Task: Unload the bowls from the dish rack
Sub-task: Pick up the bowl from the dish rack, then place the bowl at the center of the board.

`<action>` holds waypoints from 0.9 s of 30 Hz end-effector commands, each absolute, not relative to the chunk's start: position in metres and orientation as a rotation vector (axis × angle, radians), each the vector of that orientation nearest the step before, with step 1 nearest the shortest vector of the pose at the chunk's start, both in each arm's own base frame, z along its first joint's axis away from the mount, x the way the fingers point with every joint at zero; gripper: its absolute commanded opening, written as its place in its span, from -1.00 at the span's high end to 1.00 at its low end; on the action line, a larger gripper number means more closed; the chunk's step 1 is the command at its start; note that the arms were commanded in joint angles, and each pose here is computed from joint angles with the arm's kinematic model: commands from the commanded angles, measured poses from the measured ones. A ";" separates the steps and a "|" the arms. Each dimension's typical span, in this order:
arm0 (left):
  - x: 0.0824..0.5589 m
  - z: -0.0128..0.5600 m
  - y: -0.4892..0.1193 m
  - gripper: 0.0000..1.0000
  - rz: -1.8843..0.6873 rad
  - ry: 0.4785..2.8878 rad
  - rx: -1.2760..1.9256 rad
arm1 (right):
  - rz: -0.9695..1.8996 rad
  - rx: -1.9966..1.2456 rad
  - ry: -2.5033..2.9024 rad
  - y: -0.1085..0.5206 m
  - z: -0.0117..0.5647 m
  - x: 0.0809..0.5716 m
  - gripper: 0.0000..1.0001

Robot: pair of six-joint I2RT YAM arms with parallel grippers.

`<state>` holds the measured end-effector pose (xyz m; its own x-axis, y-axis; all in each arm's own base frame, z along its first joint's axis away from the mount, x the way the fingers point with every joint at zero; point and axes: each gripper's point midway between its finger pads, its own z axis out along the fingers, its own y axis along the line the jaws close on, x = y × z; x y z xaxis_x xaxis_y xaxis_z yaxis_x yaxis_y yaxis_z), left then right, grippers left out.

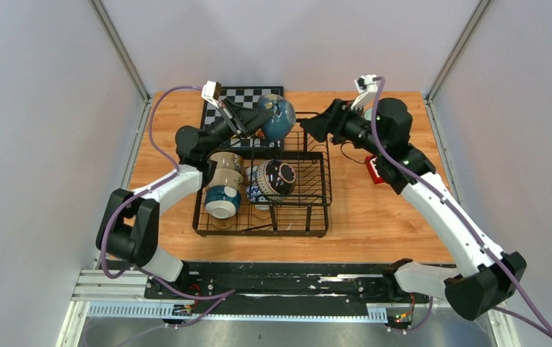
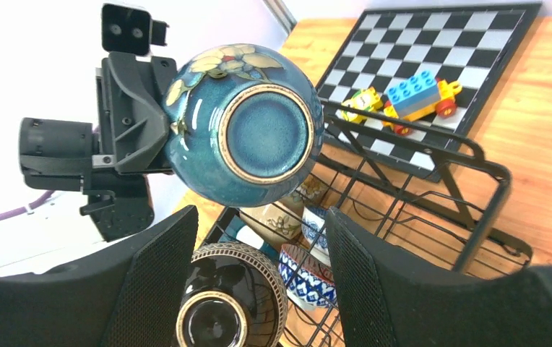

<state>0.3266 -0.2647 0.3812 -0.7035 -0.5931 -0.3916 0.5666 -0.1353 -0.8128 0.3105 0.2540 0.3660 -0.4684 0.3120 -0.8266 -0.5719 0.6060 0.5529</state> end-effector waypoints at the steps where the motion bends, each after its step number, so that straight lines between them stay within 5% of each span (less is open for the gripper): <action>1: 0.314 0.436 -0.257 1.00 -1.967 1.133 0.059 | 1.044 -0.206 1.720 0.235 0.389 0.298 -0.38; 15: 0.293 0.490 -0.265 1.00 -1.871 1.142 0.201 | 0.895 -0.131 1.586 0.168 0.402 0.225 -0.42; 23: 0.258 0.462 -0.278 1.00 -1.141 1.439 0.432 | 0.833 -0.190 1.606 0.149 0.402 0.190 -0.43; 27: 0.236 0.469 -0.270 1.00 -1.050 1.466 0.470 | 0.823 -0.199 1.604 0.144 0.402 0.182 -0.43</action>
